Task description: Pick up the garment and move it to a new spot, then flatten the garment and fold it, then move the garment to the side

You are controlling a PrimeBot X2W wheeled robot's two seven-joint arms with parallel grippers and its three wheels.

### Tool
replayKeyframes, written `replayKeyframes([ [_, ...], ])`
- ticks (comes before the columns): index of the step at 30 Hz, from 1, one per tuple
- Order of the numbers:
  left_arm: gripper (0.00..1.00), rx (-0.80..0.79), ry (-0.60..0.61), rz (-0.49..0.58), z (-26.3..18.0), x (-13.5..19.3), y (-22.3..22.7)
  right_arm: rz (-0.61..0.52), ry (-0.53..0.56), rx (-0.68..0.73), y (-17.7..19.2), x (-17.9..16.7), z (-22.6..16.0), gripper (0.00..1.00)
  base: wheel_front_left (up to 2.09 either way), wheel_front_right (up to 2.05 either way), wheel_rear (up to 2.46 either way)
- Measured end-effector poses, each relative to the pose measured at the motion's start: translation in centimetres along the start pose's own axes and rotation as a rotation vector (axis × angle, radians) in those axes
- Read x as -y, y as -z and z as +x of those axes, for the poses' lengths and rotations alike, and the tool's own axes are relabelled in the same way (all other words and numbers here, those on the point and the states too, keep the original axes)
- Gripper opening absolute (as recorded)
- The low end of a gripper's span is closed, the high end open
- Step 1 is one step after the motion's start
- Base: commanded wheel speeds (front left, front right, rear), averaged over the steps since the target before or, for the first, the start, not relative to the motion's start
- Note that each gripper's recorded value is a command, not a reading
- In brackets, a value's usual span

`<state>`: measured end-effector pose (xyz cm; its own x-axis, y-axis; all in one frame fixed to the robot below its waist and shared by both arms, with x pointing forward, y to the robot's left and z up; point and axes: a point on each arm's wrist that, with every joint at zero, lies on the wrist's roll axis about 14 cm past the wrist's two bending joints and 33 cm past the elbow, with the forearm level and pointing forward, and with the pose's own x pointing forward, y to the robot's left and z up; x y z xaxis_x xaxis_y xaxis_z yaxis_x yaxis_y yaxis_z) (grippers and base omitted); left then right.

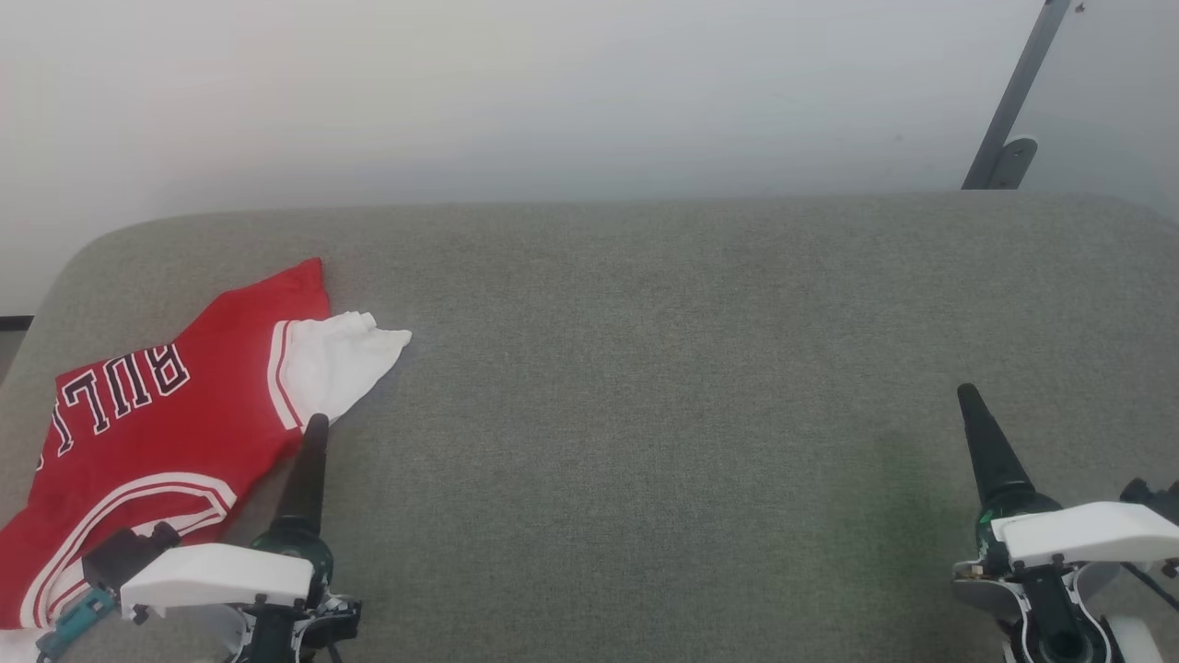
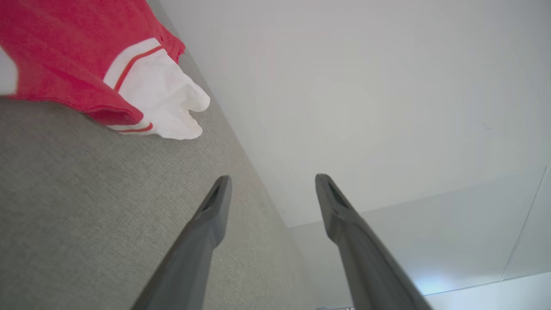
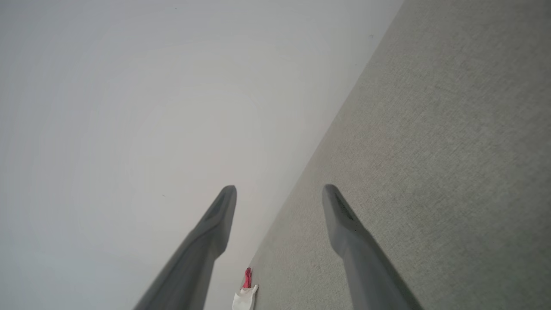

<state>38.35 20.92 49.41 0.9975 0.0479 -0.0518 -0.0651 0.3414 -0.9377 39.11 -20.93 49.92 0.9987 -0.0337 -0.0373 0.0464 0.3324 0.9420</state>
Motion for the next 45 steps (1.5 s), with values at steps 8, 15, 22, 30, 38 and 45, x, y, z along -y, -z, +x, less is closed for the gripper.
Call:
replayKeyframes([
  [8, 1.00, 0.005, 0.018, 0.201, 0.1, 0.6, 0.0, -0.192, -0.033, 0.017, -0.5, -1.1, 0.4, 1.00, 0.00, 0.00, 0.00],
  [15, 1.00, 0.000, 0.030, 0.343, 0.1, 1.0, 0.4, -0.371, -0.066, 0.022, -0.4, -2.1, 0.6, 1.00, 0.00, 0.00, 0.00],
  [22, 1.00, -0.007, 0.036, 0.480, 0.1, 1.1, 0.6, -0.518, -0.078, 0.028, -0.4, -2.4, 0.7, 1.00, 0.00, 0.00, 0.00],
  [30, 1.00, 0.001, 0.039, 0.603, 0.1, 1.2, 0.6, -0.663, -0.100, 0.043, -0.4, -3.0, 0.8, 1.00, 0.00, 0.00, 0.00],
  [38, 1.00, 0.024, 0.050, 0.699, 0.1, 1.5, 0.2, -0.773, -0.118, 0.064, -0.7, -3.5, 0.9, 1.00, 0.00, 0.00, 0.00],
  [45, 1.00, 0.028, 0.067, 0.774, 0.2, 1.8, 0.3, -0.859, -0.134, 0.073, -0.7, -3.9, 1.0, 1.00, 0.00, 0.00, 0.00],
])
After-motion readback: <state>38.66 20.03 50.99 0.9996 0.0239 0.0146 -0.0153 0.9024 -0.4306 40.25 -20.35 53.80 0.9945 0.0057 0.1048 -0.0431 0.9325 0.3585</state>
